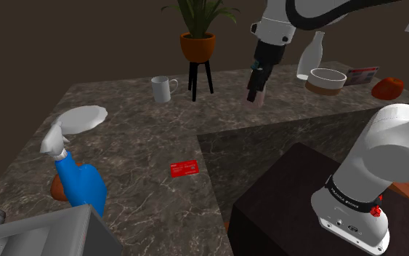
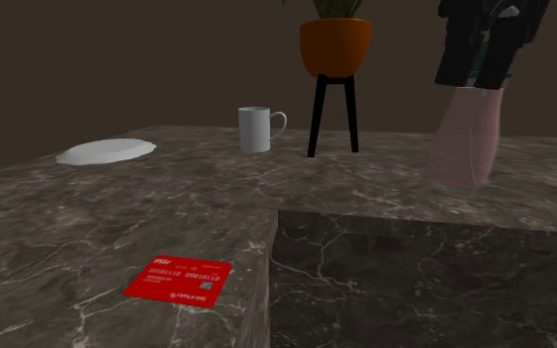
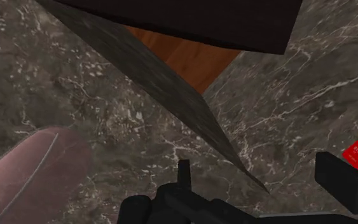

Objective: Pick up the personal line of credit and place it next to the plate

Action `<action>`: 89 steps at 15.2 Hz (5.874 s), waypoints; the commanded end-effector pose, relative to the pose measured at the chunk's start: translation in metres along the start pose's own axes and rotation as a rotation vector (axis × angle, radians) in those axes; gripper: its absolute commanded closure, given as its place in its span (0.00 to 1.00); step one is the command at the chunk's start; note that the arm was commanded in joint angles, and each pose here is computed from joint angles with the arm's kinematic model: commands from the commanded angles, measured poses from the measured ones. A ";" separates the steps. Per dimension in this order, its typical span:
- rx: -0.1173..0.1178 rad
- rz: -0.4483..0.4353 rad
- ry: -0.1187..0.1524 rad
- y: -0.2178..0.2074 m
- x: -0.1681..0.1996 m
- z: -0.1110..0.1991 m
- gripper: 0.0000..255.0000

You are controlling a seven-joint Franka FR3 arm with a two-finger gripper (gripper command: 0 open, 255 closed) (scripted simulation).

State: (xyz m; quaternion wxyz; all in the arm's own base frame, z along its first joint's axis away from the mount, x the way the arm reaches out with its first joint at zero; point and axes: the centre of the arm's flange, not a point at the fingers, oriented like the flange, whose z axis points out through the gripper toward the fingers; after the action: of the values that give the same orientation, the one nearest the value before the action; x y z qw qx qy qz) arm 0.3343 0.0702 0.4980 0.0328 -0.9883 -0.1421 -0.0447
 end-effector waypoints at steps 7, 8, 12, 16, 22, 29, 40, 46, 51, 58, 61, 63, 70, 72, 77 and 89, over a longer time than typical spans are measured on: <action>0.070 -0.244 0.148 -0.058 0.027 0.068 0.00; 0.079 -0.274 0.166 -0.066 0.030 0.075 0.00; 0.114 -0.395 0.237 -0.100 0.041 0.103 0.00; 0.149 -0.517 0.309 -0.135 0.050 0.129 0.00; 0.202 -0.699 0.416 -0.192 0.057 0.165 0.00; 0.213 -0.738 0.439 -0.214 0.066 0.195 0.00; 0.213 -0.738 0.439 -0.218 0.070 0.207 1.00; 0.213 -0.738 0.439 -0.222 0.072 0.209 1.00; 0.213 -0.738 0.439 -0.219 0.071 0.197 1.00; 0.213 -0.738 0.439 -0.221 0.075 0.160 1.00; 0.213 -0.738 0.439 -0.221 0.077 0.144 1.00; 0.213 -0.738 0.439 -0.222 0.078 0.134 1.00; 0.213 -0.738 0.439 -0.224 0.119 0.120 1.00; 0.213 -0.738 0.439 -0.225 0.145 0.122 1.00; 0.213 -0.738 0.439 -0.226 0.211 0.128 1.00; 0.213 -0.738 0.439 -0.229 0.330 0.155 1.00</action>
State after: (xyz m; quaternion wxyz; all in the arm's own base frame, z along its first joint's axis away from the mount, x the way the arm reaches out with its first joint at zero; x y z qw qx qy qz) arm 0.5935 0.3918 0.3933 0.1458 -0.8295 -0.4790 -0.2474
